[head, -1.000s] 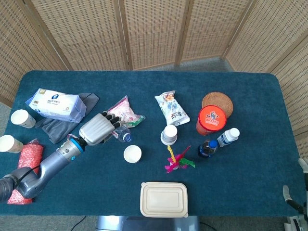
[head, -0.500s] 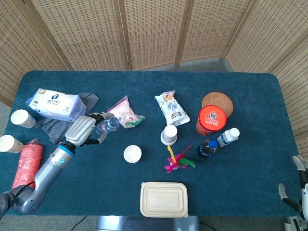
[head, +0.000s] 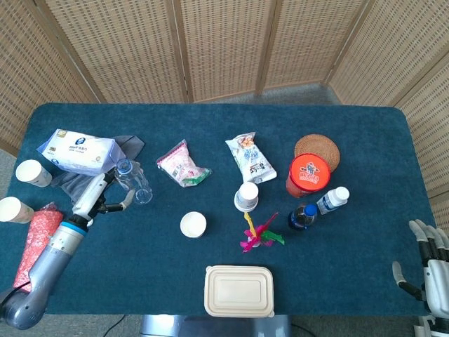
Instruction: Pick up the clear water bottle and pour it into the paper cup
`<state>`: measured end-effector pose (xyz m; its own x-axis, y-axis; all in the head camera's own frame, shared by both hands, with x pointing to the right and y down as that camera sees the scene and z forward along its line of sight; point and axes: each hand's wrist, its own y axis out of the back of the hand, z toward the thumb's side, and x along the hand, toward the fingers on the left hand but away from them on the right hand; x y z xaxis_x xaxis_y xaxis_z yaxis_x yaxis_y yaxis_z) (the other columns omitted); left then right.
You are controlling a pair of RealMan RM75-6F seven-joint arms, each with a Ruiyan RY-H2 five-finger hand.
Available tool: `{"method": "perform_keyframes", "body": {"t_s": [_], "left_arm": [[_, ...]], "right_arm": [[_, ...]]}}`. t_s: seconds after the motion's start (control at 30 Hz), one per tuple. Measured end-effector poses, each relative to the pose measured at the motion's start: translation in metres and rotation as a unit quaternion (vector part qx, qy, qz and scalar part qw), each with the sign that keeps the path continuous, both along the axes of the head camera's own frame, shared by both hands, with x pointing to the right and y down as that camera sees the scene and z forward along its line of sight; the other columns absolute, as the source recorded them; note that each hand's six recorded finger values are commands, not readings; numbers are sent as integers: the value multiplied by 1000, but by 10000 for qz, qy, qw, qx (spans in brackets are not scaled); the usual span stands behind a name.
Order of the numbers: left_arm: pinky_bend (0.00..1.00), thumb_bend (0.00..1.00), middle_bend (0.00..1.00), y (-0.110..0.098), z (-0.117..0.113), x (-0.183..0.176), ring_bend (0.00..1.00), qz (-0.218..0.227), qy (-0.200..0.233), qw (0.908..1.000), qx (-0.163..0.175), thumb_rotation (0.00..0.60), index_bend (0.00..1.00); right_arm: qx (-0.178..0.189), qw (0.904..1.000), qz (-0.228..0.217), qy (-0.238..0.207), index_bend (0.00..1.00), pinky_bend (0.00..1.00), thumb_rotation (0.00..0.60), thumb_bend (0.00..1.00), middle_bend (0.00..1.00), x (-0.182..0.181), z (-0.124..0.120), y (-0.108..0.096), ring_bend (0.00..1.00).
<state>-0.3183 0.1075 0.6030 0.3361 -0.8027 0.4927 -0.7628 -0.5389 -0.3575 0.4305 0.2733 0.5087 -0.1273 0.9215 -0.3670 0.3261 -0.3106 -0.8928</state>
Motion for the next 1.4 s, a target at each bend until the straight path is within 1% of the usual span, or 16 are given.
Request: {"method": "perform_keyframes", "body": {"t_s": [0.13,0.2,0.33,0.57,0.67,0.8,1.07,1.2,1.4], "left_arm": [[422,575,290,10,3,-13,329,-163,262,9993,-207,600,209],[418,576,287,15,6,-19,324,-190,292,9990,-290,600,208],[410,576,282,26,15,-33,316,-166,214,9987,-438,600,206],[405,576,279,41,34,-47,312,-81,0,9984,-567,600,203],[399,576,279,47,41,-49,307,15,-85,9985,-549,600,203],[395,576,280,53,49,-50,305,129,-175,9988,-433,600,203],[389,577,277,66,68,-46,298,284,-236,9985,-414,600,201],[389,575,278,67,77,-41,297,284,-205,9987,-370,600,201],[387,571,278,61,86,-27,295,326,-110,9989,-304,600,202]], "right_arm": [[-24,10000,-42,-28,0,0,600,449,21,-5,1,-2,0],[-38,10000,-62,-54,0,0,600,449,21,-7,1,-3,0],[-36,9999,-92,-85,0,0,600,449,22,-11,1,-5,0],[-88,9999,-72,-80,0,0,600,449,22,-11,2,-3,0],[-105,9999,-53,-76,0,0,600,450,22,-10,3,-2,0],[-59,10000,-37,-67,0,0,600,450,22,-9,2,-3,0],[-34,10000,-17,-49,0,0,600,449,21,-7,0,-5,0],[-38,10000,7,-47,0,0,600,449,22,-6,0,-4,0],[-12,10000,72,-9,0,0,600,449,21,-1,-3,-2,0]]}}
